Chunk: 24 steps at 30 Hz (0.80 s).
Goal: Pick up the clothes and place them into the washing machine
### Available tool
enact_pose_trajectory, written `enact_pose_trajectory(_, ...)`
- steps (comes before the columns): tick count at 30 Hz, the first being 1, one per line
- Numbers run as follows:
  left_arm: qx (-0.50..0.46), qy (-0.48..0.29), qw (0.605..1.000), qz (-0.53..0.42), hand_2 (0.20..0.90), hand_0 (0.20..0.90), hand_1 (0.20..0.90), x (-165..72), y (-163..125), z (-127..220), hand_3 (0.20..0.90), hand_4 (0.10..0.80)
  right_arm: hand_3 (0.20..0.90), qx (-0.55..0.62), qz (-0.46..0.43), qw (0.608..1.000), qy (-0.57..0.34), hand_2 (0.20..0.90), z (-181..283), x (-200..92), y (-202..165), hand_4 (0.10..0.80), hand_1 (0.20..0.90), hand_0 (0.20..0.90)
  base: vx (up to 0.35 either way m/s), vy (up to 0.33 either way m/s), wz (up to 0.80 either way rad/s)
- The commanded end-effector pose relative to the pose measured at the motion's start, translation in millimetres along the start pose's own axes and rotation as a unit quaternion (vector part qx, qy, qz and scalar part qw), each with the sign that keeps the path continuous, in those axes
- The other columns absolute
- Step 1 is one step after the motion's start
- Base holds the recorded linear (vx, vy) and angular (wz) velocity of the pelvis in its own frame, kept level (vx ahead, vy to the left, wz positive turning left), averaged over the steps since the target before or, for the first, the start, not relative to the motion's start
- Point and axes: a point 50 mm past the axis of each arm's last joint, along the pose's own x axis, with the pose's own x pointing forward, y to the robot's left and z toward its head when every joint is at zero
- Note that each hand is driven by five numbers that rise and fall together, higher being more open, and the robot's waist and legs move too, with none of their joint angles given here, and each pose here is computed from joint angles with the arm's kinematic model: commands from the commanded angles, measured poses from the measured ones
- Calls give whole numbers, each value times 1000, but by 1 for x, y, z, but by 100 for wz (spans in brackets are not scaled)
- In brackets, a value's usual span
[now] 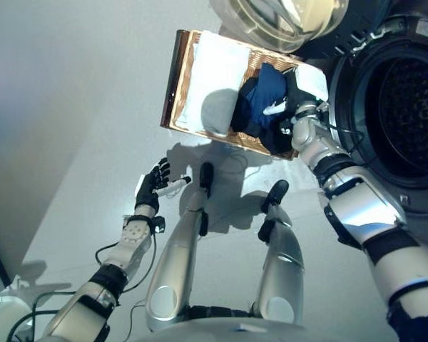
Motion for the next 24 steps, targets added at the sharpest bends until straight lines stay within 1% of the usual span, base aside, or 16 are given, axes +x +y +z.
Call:
enact_pose_trajectory(1,-8,-20,1000,14,900,900,900,-10,5,-3,900,800,200,176,-78,980,-43,200,18,5,-35,300,200,200,41,-37,-5)
enact_pose_trajectory(2,-9,-18,1000,15,900,900,900,-11,6,-5,900,800,200,236,-73,968,-39,200,18,2,-30,300,200,200,30,-30,-6)
enact_pose_trajectory(3,-9,-18,1000,15,900,900,900,-11,6,-5,900,800,200,236,-73,968,-38,200,18,2,-30,300,200,200,26,-32,-6)
enact_pose_trajectory(4,-10,-14,1000,14,900,900,900,-13,6,-7,900,800,200,348,-69,935,-18,200,14,-3,-24,300,200,200,27,-35,-9)
enact_pose_trajectory(5,-9,-10,1000,14,900,900,900,-14,7,-8,900,800,200,398,-62,915,-19,200,14,-8,-20,300,200,200,27,-35,-12)
enact_pose_trajectory(7,-11,-8,1000,15,900,900,900,-15,8,-10,900,800,200,432,-56,900,-21,200,14,-12,-16,300,200,200,13,-14,-10)
enact_pose_trajectory(8,-11,-7,1000,12,900,900,900,-16,7,-10,900,800,200,482,-47,875,-14,200,12,-18,-10,300,200,200,20,-29,-6)
enact_pose_trajectory(9,-14,-2,1000,10,900,900,900,-16,7,-12,900,800,200,572,-28,820,0,200,7,-28,3,300,200,200,21,-31,-5)
enact_pose_trajectory(11,-17,-1,1000,4,900,900,900,-18,5,-14,900,800,200,649,-16,760,9,200,5,-38,12,300,200,200,17,-36,-12)
enact_pose_trajectory(12,-20,-1,1000,1,900,900,900,-19,4,-14,900,800,200,677,-10,736,10,200,4,-42,15,300,200,200,10,-20,-17)
enact_pose_trajectory(13,-20,-1,1000,1,900,900,900,-19,4,-14,900,800,200,677,-10,736,11,200,4,-42,15,300,200,200,11,-23,-15)
enact_pose_trajectory(14,-19,3,1000,-6,900,900,900,-19,1,-15,900,800,200,726,-8,687,19,200,3,-47,21,300,200,200,12,-26,-10)
enact_pose_trajectory(16,-19,9,1000,-10,900,900,900,-19,-2,-18,900,800,200,761,0,649,25,200,4,-52,28,300,200,200,14,-31,-7)
enact_pose_trajectory(18,-21,8,1000,-18,900,900,900,-20,-6,-18,900,800,200,782,2,623,25,200,5,-56,31,300,200,200,23,-20,-7)
enact_pose_trajectory(22,-22,12,999,-21,900,900,900,-21,-9,-21,900,800,200,802,3,597,22,200,7,-58,31,300,200,200,5,-2,-1)
enact_pose_trajectory(24,-23,19,999,-29,900,900,900,-22,-14,-23,900,800,200,832,7,555,19,200,10,-62,35,300,200,200,35,-2,-1)
